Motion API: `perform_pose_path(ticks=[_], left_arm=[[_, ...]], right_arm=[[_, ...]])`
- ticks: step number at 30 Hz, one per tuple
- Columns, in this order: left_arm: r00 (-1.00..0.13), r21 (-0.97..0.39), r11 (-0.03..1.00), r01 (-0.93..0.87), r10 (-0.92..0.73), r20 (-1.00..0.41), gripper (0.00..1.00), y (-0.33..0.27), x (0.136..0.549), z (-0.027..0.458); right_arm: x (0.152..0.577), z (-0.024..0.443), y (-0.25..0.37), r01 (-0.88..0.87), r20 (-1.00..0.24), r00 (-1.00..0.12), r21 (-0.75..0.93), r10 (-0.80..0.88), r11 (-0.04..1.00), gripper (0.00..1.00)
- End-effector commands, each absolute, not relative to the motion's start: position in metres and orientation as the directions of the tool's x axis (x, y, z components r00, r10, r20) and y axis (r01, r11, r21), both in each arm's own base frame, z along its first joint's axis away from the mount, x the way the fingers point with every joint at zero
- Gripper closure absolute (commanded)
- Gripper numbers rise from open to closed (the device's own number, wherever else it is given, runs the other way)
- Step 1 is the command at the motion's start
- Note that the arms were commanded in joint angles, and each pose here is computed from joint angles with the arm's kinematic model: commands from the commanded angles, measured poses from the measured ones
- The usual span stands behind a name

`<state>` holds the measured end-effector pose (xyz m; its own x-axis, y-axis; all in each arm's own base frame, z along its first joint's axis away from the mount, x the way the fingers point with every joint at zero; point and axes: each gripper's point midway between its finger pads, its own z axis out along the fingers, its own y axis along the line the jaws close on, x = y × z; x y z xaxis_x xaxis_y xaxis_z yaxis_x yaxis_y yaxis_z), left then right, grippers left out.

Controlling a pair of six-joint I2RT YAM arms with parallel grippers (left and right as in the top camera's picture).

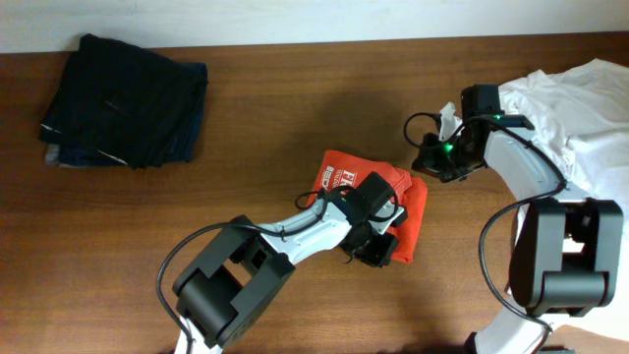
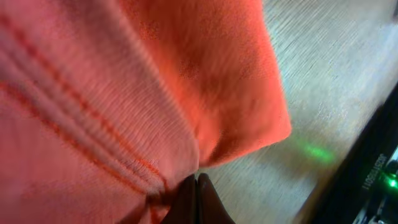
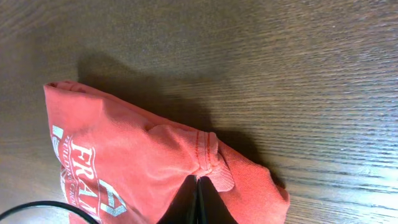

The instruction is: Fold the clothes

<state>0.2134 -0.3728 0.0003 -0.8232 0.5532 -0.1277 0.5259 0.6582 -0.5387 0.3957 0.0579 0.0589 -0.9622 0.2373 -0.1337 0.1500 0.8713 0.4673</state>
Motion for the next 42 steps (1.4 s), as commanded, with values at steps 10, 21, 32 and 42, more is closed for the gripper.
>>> perform_pose_path(ticks=[10, 21, 32, 42], left_arm=[[-0.831, -0.267, 0.797, 0.541, 0.458, -0.317, 1.00, -0.331, 0.269, 0.087], [-0.920, -0.397, 0.835, 0.380, 0.388, -0.064, 0.99, -0.335, 0.238, 0.018], [-0.854, 0.408, 0.793, 0.452, 0.517, -0.058, 0.99, -0.195, 0.300, -0.010], [-0.913, -0.092, 0.937, 0.338, 0.302, -0.273, 1.00, -0.220, 0.402, 0.085]], right_arm=[[0.367, -0.002, 0.081, 0.082, -0.129, -0.980, 0.429, 0.151, 0.900, 0.96], [0.412, 0.125, -0.090, 0.427, -0.268, -0.836, 0.232, 0.480, 0.874, 0.02], [0.409, 0.125, -0.105, 0.457, -0.268, -0.819, 0.231, 0.508, 0.859, 0.02], [0.409, 0.125, -0.105, 0.457, -0.268, -0.819, 0.231, 0.508, 0.859, 0.02]])
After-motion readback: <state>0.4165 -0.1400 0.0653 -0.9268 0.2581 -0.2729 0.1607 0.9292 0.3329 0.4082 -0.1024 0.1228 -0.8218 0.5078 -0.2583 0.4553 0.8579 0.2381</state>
